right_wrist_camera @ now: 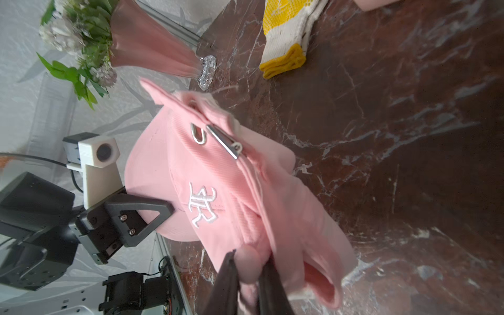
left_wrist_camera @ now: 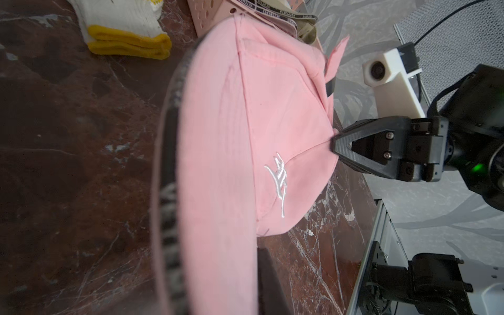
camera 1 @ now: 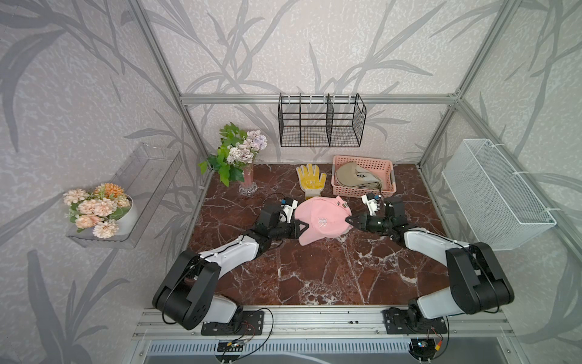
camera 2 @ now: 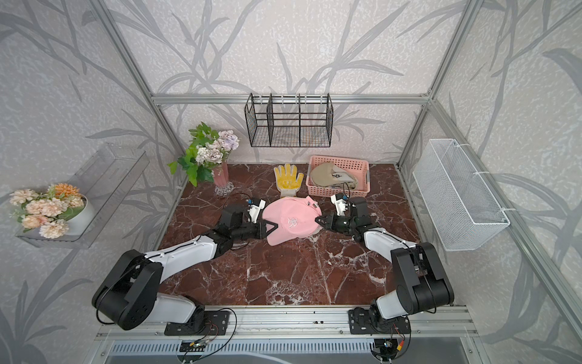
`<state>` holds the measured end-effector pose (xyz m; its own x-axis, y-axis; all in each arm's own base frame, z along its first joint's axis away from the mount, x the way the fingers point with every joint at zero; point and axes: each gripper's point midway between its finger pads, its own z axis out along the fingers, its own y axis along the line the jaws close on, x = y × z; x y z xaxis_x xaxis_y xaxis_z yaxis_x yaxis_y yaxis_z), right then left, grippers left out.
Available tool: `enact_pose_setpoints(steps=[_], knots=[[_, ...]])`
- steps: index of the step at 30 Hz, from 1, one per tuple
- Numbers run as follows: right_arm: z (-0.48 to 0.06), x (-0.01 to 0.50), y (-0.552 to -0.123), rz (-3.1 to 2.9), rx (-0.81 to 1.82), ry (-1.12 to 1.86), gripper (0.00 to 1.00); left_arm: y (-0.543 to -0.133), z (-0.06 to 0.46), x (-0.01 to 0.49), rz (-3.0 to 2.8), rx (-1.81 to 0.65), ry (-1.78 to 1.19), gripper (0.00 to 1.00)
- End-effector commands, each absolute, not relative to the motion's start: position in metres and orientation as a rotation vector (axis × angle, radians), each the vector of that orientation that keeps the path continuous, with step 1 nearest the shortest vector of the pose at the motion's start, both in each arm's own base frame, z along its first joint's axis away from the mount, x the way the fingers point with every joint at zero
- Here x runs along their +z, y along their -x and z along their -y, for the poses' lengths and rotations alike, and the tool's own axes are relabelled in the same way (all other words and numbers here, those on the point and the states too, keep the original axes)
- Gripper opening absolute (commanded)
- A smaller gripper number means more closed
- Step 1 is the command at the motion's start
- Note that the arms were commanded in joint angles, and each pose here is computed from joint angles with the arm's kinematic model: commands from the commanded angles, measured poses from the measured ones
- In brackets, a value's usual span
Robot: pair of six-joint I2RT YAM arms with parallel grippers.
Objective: Turn the baseball cap inside out
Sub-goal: Turn over the baseball cap.
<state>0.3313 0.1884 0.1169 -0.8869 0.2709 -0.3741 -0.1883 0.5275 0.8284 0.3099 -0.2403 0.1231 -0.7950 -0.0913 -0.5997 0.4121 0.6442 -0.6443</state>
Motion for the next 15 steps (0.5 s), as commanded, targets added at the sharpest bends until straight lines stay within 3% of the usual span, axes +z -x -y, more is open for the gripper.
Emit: enact_pose_setpoints(steps=[1,4,10,15], knots=[[-0.178,0.142,-0.344,-2.183,1.383,-0.113,0.02,-0.313,0.221,0.110,-2.305,-1.007,-0.166,0.00],[-0.180,0.144,-0.341,-2.189,1.381,-0.084,0.08,-0.308,0.229,0.121,-2.286,-1.087,-0.191,0.00],[-0.182,0.154,-0.326,-2.189,1.083,0.129,0.48,-0.307,0.238,0.156,-2.209,-1.238,-0.060,0.00],[-0.197,0.173,-0.302,-1.998,0.765,0.515,0.63,-0.314,0.241,0.186,-2.145,-1.401,0.250,0.00]])
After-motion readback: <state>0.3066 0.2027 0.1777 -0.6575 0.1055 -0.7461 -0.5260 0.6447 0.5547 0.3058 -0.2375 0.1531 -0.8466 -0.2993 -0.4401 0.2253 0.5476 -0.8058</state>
